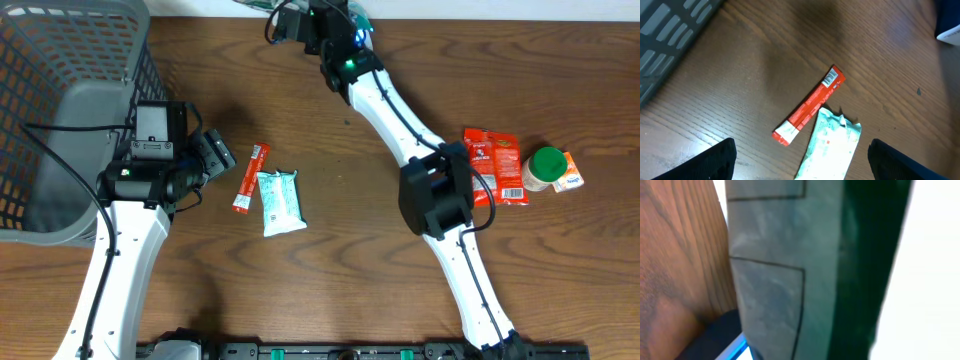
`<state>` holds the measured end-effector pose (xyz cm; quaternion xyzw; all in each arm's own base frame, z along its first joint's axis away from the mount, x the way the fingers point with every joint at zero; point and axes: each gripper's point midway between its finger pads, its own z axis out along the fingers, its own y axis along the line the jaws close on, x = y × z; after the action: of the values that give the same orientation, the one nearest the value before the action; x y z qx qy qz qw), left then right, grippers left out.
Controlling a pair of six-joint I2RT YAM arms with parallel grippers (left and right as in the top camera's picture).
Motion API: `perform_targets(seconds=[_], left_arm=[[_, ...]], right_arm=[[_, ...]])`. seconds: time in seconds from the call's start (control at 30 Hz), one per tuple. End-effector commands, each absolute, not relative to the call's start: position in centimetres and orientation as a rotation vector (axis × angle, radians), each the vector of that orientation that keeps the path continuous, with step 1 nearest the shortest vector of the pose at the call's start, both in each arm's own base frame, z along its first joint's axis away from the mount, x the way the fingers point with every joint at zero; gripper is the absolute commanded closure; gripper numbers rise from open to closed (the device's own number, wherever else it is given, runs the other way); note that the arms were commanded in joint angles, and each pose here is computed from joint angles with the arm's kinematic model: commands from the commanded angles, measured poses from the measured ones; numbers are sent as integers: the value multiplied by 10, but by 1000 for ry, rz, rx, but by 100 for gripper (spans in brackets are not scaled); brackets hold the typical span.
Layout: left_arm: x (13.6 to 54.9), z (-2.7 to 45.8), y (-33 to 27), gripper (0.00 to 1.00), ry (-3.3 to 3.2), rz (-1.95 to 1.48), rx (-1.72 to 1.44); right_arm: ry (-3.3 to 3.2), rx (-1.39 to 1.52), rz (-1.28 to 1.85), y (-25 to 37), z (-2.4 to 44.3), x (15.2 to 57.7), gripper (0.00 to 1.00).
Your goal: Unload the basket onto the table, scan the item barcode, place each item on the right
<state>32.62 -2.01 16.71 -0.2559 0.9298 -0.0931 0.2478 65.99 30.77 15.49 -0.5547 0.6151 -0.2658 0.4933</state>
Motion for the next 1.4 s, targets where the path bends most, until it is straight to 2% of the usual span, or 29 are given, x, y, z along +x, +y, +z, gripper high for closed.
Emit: perform_targets(seconds=[0.0, 0.13, 0.3, 0.47, 0.6, 0.73, 0.9, 1.37], left_arm=[[328, 171, -18, 15, 2522, -243, -700], [328, 171, -18, 15, 2522, -243, -700], [328, 171, -18, 15, 2522, -243, -700], [328, 171, -18, 15, 2522, -243, -700], [328, 171, -18, 15, 2522, -243, -700], [328, 171, -18, 15, 2522, -243, -700], [328, 171, -18, 15, 2522, -243, -700], [328, 171, -18, 15, 2522, -243, -700]], right_arm=[[1432, -1275, -676, 310, 215, 653, 99], [1465, -1227, -635, 309, 222, 651, 99], [1558, -1093, -523, 294, 268, 634, 99], [1769, -1024, -390, 269, 298, 586, 99], [2006, -977, -177, 252, 304, 525, 99], [2338, -1030, 125, 227, 290, 429, 99], [2644, -1012, 223, 188, 265, 375, 99], [3078, -521, 257, 96, 174, 376, 99]])
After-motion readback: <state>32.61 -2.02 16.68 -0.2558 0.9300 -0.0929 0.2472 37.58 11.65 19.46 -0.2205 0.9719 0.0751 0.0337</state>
